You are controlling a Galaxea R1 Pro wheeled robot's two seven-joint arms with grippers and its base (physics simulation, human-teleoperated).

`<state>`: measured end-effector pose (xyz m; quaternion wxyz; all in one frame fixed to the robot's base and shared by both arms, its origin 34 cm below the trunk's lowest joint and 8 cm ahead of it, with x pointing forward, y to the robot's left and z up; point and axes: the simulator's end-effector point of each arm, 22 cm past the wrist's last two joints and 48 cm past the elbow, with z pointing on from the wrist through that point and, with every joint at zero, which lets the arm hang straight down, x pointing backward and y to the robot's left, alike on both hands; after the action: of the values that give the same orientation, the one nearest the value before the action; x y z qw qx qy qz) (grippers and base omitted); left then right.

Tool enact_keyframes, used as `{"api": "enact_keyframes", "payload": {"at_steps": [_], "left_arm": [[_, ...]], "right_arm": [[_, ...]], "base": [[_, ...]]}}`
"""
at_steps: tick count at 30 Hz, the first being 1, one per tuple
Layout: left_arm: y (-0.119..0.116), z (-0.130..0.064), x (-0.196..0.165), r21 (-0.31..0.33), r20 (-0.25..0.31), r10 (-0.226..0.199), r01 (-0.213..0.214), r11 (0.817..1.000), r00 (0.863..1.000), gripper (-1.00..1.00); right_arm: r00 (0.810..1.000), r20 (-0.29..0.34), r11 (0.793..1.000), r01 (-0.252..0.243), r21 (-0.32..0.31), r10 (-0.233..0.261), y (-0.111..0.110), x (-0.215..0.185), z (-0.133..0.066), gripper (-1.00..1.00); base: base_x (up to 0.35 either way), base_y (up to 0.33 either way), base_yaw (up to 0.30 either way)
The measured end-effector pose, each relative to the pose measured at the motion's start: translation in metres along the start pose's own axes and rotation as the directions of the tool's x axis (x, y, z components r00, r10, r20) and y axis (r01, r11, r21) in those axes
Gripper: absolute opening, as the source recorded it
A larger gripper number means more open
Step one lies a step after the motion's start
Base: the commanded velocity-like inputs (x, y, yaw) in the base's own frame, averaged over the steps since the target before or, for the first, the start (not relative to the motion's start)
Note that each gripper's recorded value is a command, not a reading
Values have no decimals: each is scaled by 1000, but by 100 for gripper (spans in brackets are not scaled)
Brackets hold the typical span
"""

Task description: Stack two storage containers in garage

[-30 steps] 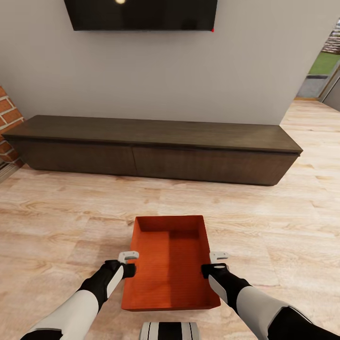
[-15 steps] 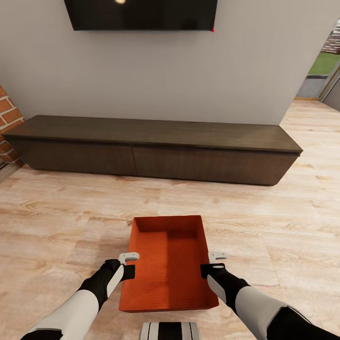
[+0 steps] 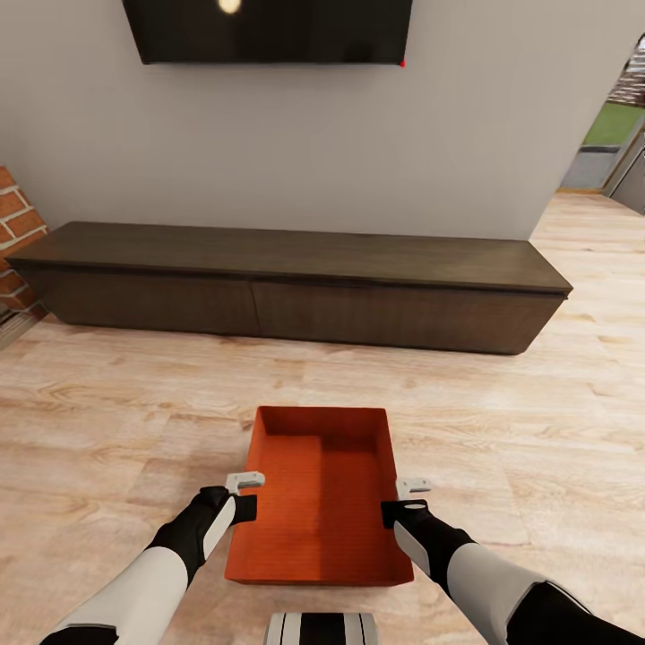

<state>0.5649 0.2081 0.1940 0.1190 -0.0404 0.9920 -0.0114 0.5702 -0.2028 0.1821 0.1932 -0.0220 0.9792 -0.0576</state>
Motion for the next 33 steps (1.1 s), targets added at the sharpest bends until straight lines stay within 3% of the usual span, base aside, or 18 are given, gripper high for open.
{"api": "enact_keyframes", "payload": {"at_steps": [33], "left_arm": [[-4, -67, -35, 2, -5, -4, 4, 1000, 1000, -100]], "right_arm": [[1000, -4, 1000, 6, -3, -6, -9, -48, -61, -100]], "base": [[0, 0, 0]]}}
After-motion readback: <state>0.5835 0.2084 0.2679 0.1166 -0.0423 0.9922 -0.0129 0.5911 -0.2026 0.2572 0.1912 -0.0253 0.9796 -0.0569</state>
